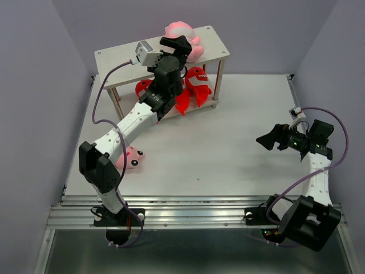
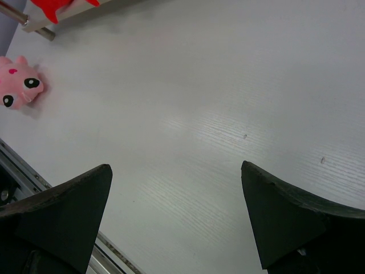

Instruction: Place and organize the stuffed toys onto the shelf

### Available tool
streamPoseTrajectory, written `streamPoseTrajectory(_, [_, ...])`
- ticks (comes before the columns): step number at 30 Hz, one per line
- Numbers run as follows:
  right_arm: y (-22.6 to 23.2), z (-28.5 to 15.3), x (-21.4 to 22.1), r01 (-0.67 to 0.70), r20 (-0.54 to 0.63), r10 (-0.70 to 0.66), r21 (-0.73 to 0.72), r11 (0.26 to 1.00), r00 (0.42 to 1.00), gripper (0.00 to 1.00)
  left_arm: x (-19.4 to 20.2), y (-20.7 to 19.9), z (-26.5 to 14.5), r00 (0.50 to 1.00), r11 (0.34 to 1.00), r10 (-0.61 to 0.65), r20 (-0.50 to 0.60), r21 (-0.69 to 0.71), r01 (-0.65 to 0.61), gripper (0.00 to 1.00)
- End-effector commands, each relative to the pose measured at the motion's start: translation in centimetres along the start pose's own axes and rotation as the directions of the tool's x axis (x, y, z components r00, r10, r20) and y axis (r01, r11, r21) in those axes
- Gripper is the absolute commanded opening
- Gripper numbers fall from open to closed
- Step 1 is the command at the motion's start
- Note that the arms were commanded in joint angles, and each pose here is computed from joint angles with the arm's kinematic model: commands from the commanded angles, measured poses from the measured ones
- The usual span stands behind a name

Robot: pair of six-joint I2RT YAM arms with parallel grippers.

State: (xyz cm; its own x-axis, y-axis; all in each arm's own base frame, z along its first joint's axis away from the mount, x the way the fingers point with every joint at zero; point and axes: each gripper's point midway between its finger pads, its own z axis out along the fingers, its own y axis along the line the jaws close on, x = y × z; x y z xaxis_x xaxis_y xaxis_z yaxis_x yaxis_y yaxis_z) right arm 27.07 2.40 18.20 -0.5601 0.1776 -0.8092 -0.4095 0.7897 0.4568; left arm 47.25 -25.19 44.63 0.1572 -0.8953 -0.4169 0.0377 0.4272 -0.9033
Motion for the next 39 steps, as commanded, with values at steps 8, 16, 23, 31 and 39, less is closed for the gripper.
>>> streamPoseTrajectory(8, [0.9,-0.3,-0.7,0.112,0.01,-0.112,-0.043,0.993,0.994,1.0,-9.0,-6.5,-5.7,0.982,0.957,0.173,0.078,0.221,-0.186,0.99])
streamPoseTrajectory(16, [1.4,-0.7,-0.5,0.192,0.024,-0.191,-0.033,0.981,0.981,1.0,-10.3,-3.0,-14.2,0.83,0.734,0.557,0.02,0.456,-0.503,0.99])
streamPoseTrajectory(23, [1.1,-0.5,-0.3,0.173,0.012,-0.173,-0.042,0.984,0.985,1.0,-9.9,10.8,-19.5,0.752,0.764,0.633,-0.186,0.312,-0.565,0.99])
streamPoseTrajectory(31, [0.6,-0.4,-0.3,0.167,0.006,-0.167,-0.023,0.986,0.986,1.0,-8.8,25.2,-23.3,0.857,0.895,0.366,-0.363,-0.114,-0.431,0.99])
streamPoseTrajectory(39, [0.4,-0.4,-0.2,0.164,0.0,-0.164,-0.01,0.986,0.986,1.0,-8.1,32.0,-24.8,0.92,0.795,0.175,-0.35,-0.501,-0.341,0.99])
